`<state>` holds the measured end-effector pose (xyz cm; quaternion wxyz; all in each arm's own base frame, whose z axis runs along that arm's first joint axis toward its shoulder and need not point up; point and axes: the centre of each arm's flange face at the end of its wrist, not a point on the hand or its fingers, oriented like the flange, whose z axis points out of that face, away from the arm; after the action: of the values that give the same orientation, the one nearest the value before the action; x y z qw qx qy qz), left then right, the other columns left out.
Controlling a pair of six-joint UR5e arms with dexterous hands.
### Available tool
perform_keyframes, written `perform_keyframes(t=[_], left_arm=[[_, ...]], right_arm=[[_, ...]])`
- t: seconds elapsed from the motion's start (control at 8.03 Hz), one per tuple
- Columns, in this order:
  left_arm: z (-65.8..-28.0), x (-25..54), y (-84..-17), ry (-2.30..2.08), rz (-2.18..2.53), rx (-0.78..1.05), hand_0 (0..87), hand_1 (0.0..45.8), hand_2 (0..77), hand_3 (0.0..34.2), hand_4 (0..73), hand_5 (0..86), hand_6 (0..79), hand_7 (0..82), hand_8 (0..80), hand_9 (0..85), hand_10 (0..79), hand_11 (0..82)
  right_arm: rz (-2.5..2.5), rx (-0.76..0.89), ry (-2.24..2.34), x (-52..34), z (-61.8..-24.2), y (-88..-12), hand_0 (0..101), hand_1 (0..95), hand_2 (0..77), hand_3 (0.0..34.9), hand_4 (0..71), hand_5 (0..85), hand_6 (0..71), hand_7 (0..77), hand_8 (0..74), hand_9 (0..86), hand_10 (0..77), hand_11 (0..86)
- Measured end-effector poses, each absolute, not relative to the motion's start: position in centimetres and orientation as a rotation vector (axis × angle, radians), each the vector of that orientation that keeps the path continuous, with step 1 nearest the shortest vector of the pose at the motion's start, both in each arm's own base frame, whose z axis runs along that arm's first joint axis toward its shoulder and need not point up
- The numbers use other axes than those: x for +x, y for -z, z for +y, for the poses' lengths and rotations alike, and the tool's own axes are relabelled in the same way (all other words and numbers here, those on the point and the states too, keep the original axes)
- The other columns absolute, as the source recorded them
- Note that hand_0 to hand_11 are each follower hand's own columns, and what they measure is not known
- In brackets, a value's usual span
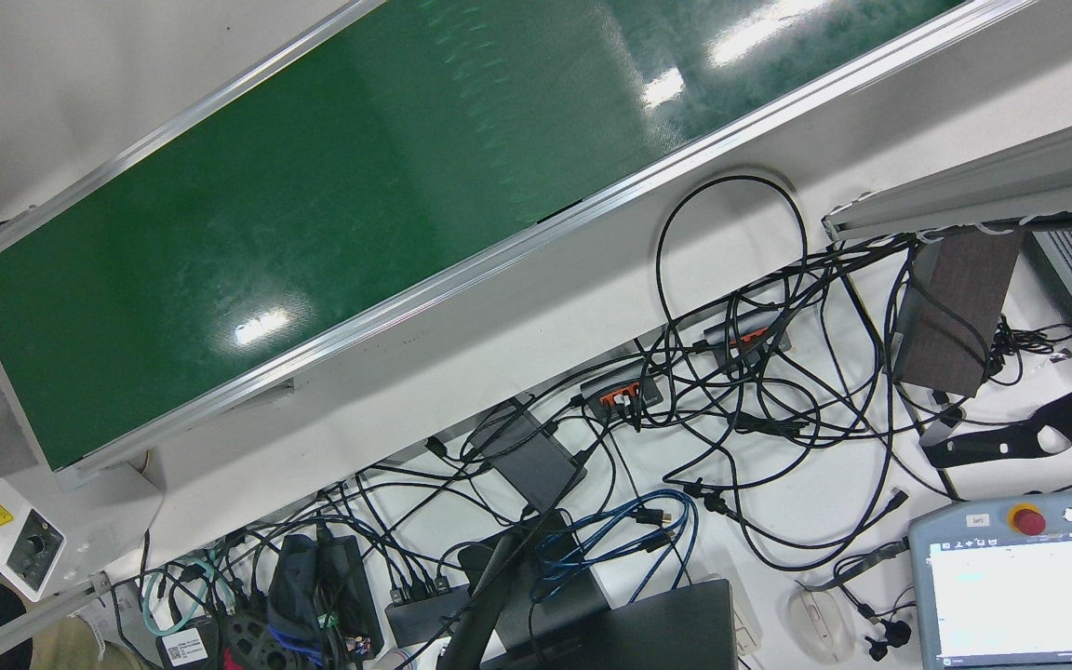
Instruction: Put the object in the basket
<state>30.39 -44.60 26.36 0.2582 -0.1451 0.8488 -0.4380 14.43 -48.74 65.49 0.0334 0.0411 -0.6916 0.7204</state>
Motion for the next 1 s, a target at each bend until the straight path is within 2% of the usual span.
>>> perform_keyframes(t=[0.5,0.87,1.0], left_arm=[[-37.2,38.0,-25.7,1.061,2.206,-0.522,65.3,7.6,50.7,0.0,58.9,45.8,51.3,60.5,68.2,54.5,57.3,58.4],[-34.6,39.8,-26.3,1.034,2.157,-0.517,66.0,7.6,50.7,0.0,58.9,45.3,48.5,61.6,68.2,54.5,57.3,58.4],[-34.1,40.1,-26.5,1.033,2.142,-0.517,65.7,7.6,50.7,0.0,58.9,45.3,48.5,61.6,68.2,54.5,55.1,59.5]], right_arm=[[-2.126,0.126,-2.217,14.4,-48.7,-65.5,0,0.0,0.5,0.0,0.0,0.0,0.0,0.5,0.0,0.0,0.0,0.0],[-2.127,0.126,-2.217,14.4,-48.7,-65.5,0,0.0,0.5,0.1,0.0,0.0,0.0,0.5,0.0,0.0,0.0,0.0],[-2.126,0.126,-2.217,14.4,-48.7,-65.5,0,0.0,0.5,0.1,0.0,0.0,0.0,0.5,0.0,0.0,0.0,0.0]])
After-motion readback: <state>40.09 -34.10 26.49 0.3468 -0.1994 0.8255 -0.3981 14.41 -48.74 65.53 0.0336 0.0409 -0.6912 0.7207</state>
